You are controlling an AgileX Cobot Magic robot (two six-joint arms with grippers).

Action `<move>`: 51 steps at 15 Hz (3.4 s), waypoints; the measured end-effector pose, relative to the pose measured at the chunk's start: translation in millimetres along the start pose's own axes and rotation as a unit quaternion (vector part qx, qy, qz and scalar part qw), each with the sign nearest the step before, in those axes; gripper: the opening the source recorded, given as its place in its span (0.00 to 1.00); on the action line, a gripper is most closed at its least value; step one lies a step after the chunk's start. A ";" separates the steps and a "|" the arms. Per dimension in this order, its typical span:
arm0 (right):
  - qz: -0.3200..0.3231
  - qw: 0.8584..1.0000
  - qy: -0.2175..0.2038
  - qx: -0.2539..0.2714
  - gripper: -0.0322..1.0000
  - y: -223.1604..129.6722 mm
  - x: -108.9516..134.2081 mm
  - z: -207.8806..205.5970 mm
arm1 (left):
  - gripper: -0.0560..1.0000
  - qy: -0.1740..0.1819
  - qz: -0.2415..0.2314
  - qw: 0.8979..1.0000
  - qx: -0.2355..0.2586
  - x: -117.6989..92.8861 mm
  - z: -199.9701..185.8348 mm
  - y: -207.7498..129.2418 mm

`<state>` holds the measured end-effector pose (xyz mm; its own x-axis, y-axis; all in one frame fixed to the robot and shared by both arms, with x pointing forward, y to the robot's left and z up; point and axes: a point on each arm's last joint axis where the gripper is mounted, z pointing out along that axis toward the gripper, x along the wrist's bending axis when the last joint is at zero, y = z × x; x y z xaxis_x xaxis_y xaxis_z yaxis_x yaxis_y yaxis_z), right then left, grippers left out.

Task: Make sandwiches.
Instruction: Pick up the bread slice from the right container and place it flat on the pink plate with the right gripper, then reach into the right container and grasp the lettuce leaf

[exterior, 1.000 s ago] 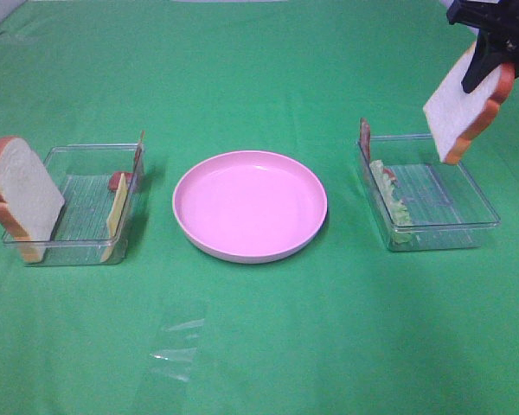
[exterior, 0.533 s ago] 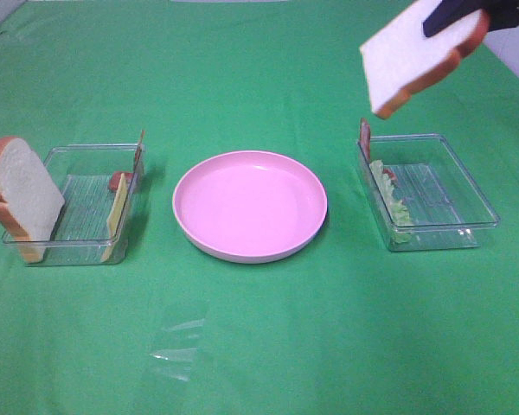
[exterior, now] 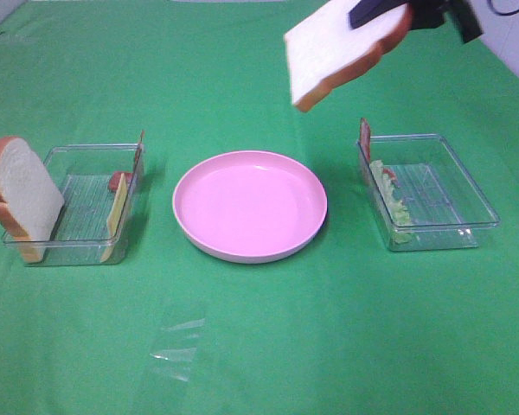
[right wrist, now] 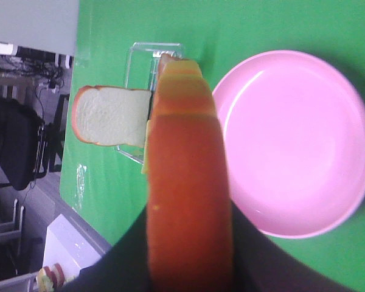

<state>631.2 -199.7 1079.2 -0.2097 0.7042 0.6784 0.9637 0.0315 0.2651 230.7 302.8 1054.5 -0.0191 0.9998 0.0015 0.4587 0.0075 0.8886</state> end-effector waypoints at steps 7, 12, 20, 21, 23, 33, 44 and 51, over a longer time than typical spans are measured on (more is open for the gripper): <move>0.036 0.998 0.023 0.047 0.26 1.4 -12.4 114.6 | 0.99 0.000 0.001 1.000 0.000 0.0 0.0 0.0; 0.089 0.994 0.024 0.056 0.26 0.7 -45.4 153.6 | 0.99 0.000 0.001 1.000 0.000 0.0 0.0 0.0; 0.126 0.988 0.017 0.089 0.26 -9.0 -75.3 185.3 | 0.99 0.000 0.001 1.000 0.000 0.0 0.0 0.0; 0.128 0.988 0.017 0.090 0.26 -9.5 -76.8 186.9 | 0.99 0.000 0.001 1.000 0.000 0.0 0.0 0.0; 0.130 0.987 0.016 0.092 0.26 -10.1 -78.3 188.5 | 0.99 0.000 0.001 1.000 0.000 0.0 0.0 0.0; 0.099 0.988 -0.034 0.117 0.77 -13.8 -77.3 176.8 | 0.99 0.000 0.001 1.000 0.000 0.0 0.0 0.0; -0.005 0.970 -0.189 0.152 0.78 -20.0 -36.4 88.9 | 0.99 0.000 0.001 1.000 0.000 0.0 0.0 0.0; -0.022 0.930 -0.338 0.143 0.78 -17.2 -56.9 70.6 | 0.99 0.000 0.001 1.000 0.000 0.1 0.0 0.0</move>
<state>638.2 -190.2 987.6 -0.1914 0.9797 0.0603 0.9814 0.1902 0.0240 230.7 302.9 1054.5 -0.0188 0.9998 0.0041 0.4588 0.0050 0.8886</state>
